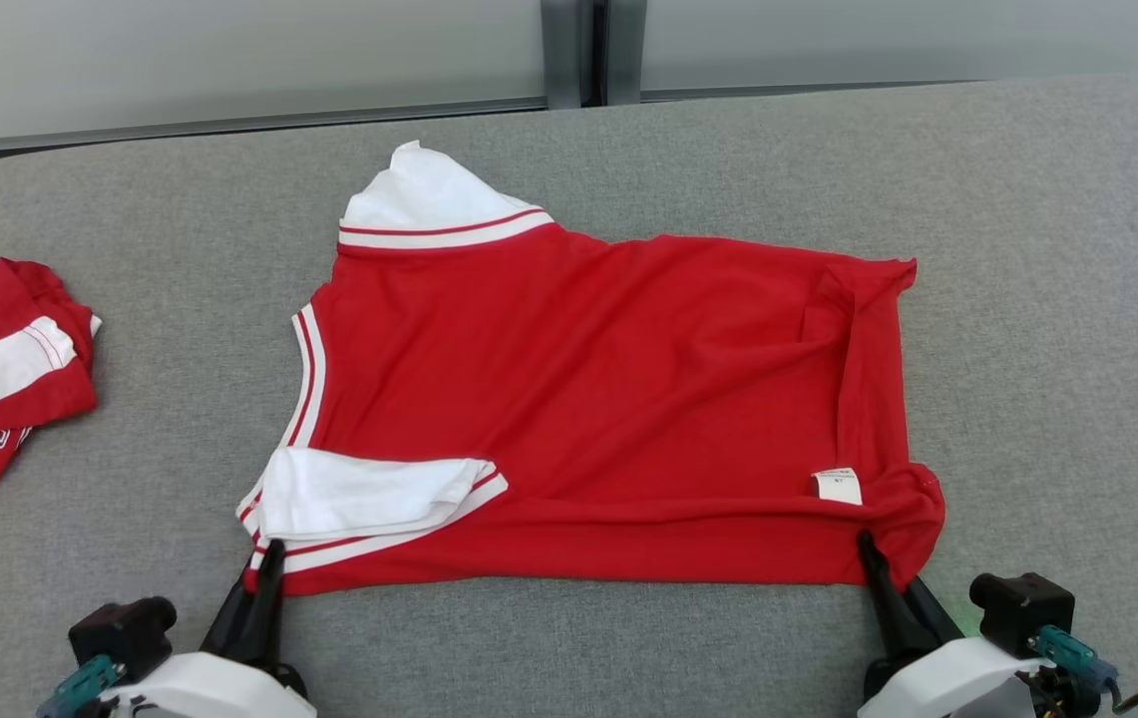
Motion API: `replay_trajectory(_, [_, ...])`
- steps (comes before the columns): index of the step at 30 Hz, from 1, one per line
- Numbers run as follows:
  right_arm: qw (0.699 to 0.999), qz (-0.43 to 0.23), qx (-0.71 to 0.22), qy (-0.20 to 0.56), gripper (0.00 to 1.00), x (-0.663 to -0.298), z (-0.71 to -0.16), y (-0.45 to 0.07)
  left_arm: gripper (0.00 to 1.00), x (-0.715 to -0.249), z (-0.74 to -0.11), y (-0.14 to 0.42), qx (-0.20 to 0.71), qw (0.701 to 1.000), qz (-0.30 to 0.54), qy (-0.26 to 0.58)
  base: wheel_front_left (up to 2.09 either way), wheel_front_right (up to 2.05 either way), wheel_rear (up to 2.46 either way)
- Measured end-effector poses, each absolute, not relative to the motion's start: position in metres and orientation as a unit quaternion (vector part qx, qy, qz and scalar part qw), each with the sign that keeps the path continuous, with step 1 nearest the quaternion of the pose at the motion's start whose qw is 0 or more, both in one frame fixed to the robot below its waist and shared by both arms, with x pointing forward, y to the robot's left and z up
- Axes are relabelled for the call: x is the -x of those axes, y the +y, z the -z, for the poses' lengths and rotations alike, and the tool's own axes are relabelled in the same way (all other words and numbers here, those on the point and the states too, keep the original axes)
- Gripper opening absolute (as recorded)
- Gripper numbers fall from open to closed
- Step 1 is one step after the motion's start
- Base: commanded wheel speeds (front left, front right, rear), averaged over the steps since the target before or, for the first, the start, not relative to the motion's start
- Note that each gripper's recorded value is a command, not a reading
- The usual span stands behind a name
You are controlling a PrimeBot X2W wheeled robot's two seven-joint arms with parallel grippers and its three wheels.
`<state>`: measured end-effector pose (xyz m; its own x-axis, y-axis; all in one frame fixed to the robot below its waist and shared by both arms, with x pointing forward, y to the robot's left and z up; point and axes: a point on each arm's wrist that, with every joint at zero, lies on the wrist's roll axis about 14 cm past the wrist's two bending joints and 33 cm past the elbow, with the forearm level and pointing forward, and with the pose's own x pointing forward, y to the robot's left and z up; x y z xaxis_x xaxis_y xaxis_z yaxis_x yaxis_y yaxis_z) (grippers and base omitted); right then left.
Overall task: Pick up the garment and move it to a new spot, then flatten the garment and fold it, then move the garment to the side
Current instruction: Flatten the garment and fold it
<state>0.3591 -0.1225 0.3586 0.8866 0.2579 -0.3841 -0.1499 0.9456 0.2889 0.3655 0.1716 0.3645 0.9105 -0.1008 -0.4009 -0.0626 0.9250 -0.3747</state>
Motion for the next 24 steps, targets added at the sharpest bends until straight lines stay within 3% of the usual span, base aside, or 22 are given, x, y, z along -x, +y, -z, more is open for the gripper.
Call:
replay_trajectory(20, [0.948,-0.139,-0.136,0.253,0.0,-0.304,-0.363,-0.12,0.0,-0.29,-0.378,0.199,0.221,0.95,-0.053,0.213,0.0,0.0,0.0])
replay_trajectory(21, [0.947,-0.138,-0.137,0.257,0.0,-0.302,-0.363,-0.121,0.42,-0.289,-0.378,0.198,0.224,0.95,-0.052,0.213,0.0,0.0,0.0])
replay_trajectory(22, [0.948,-0.135,-0.139,0.254,0.28,-0.301,-0.364,-0.123,1.0,-0.288,-0.379,0.197,0.224,0.95,-0.052,0.211,0.0,0.0,0.0])
replay_trajectory(23, [0.949,-0.134,-0.139,0.251,0.75,-0.302,-0.367,-0.124,1.0,-0.289,-0.38,0.195,0.225,0.95,-0.05,0.212,0.0,0.0,0.0])
replay_trajectory(24, [0.95,-0.134,-0.137,0.245,1.0,-0.304,-0.37,-0.125,1.0,-0.29,-0.383,0.195,0.223,0.951,-0.051,0.206,0.0,0.0,0.0])
